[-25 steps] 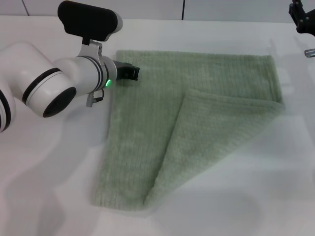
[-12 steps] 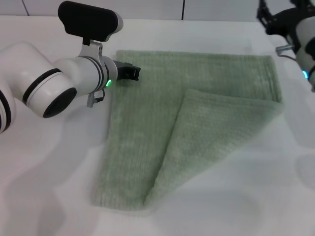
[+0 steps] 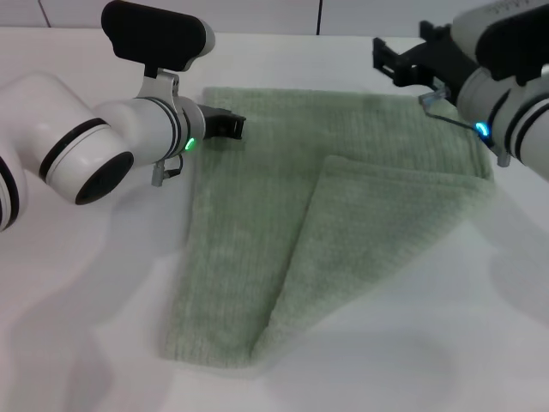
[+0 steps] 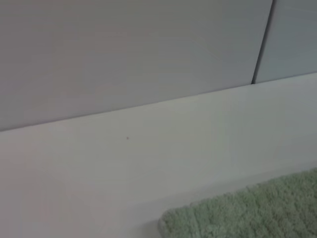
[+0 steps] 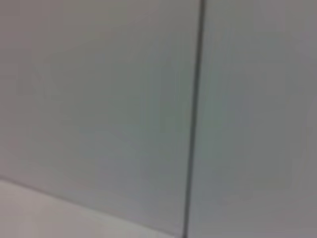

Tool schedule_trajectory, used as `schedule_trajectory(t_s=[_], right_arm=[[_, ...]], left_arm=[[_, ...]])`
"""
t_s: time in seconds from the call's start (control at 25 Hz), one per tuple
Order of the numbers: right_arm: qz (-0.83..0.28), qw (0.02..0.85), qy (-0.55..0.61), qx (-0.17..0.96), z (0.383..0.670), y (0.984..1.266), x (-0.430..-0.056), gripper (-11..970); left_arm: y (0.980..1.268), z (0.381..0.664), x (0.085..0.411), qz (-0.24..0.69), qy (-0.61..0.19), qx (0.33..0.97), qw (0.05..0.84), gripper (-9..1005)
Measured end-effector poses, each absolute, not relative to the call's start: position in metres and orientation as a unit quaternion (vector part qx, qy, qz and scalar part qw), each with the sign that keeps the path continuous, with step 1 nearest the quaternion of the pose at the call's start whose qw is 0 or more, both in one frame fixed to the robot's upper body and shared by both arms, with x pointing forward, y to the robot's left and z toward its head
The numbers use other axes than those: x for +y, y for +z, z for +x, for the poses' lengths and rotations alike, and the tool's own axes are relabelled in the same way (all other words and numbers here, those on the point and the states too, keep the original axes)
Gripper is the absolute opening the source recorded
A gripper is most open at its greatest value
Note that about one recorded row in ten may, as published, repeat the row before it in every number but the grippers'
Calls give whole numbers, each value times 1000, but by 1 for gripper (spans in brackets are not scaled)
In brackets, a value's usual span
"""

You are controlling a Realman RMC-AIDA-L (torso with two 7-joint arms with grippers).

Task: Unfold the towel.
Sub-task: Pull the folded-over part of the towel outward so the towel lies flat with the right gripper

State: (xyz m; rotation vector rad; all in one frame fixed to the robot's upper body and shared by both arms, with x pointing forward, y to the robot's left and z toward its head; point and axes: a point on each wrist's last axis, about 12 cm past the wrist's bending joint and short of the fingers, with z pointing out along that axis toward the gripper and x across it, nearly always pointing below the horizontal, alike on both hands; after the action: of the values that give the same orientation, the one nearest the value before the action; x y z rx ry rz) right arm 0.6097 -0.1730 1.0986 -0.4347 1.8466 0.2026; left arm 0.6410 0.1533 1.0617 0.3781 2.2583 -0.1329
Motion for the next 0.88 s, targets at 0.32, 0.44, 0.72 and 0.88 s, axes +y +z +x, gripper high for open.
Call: schedule_trajectory(t_s=[0.32, 0.44, 0.72, 0.88], right_arm=[[-234, 522, 110, 813, 599, 1114, -154, 673], [-250, 506, 113, 818, 596, 1116, -149, 670], [-280, 466, 113, 831, 594, 1118, -142, 664], [-292, 446, 116, 838, 594, 1120, -137, 660]], left_arm=[[1062, 641, 154, 150, -52, 897, 412, 19], [1062, 641, 154, 150, -52, 897, 412, 19], [1061, 641, 154, 151, -52, 898, 411, 19], [1061, 641, 155, 157, -48, 897, 411, 19]])
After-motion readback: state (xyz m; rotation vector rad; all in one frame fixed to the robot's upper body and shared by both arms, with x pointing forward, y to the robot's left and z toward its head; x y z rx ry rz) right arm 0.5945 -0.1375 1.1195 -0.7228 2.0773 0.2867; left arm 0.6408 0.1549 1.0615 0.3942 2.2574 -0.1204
